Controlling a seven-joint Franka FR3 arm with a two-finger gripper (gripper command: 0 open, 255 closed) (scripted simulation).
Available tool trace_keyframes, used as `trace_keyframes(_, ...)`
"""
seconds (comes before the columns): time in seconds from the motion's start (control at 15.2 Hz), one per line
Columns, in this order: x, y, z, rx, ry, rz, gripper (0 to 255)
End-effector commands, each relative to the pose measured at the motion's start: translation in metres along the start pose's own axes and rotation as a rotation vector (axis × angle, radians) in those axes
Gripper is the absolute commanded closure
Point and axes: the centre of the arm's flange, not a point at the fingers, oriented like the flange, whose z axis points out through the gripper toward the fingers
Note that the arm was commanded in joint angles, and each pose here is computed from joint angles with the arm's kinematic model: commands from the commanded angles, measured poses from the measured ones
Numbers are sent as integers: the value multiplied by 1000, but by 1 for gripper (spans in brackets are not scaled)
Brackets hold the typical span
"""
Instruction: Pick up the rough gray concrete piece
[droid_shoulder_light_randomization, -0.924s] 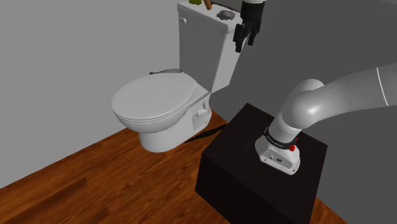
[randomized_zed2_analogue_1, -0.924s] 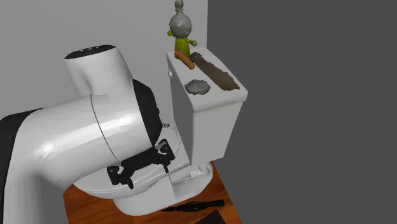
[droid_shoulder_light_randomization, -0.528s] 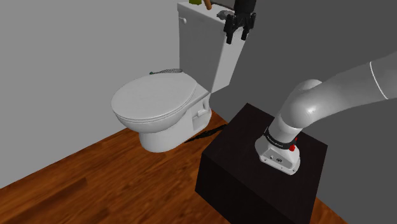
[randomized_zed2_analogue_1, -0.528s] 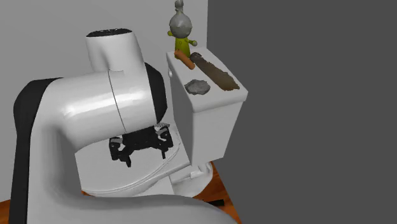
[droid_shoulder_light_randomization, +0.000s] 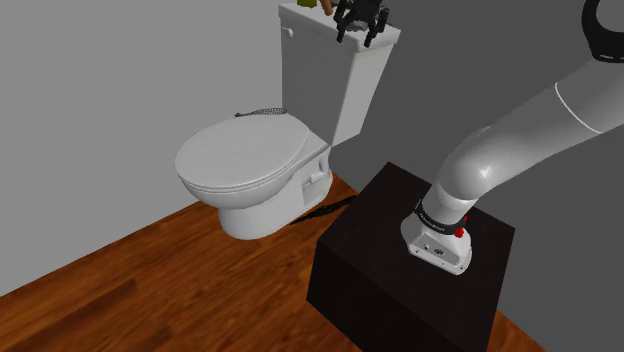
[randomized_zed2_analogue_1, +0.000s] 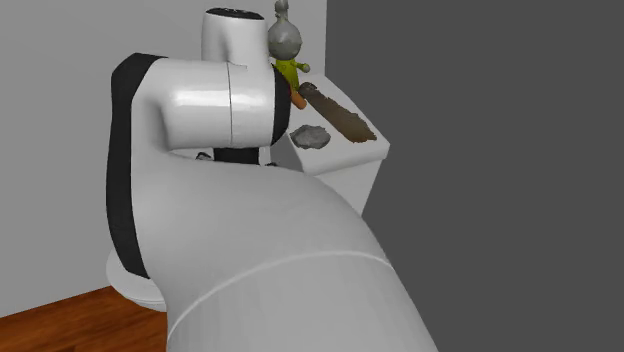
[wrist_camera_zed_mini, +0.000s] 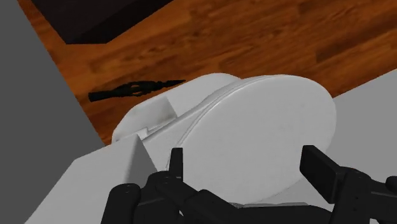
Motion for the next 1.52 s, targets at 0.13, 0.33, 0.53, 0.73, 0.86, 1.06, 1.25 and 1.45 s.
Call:
trace_keyframes(0.13,44,19,-10,80,38,162,0)
trace_keyframes(0.33,75,39,-19,140,67,281,0)
trace_keyframes(0.53,102,62,-26,199,95,400,0)
trace_keyframes(0.73,126,89,-33,259,123,519,0)
trace_keyframes(0.86,141,109,-38,298,142,599,0)
trace_keyframes(1.06,159,141,-43,358,170,718,0)
trace_keyframes(1.25,172,174,-46,416,197,835,0)
trace_keyframes(1.45,172,177,-30,416,197,835,0)
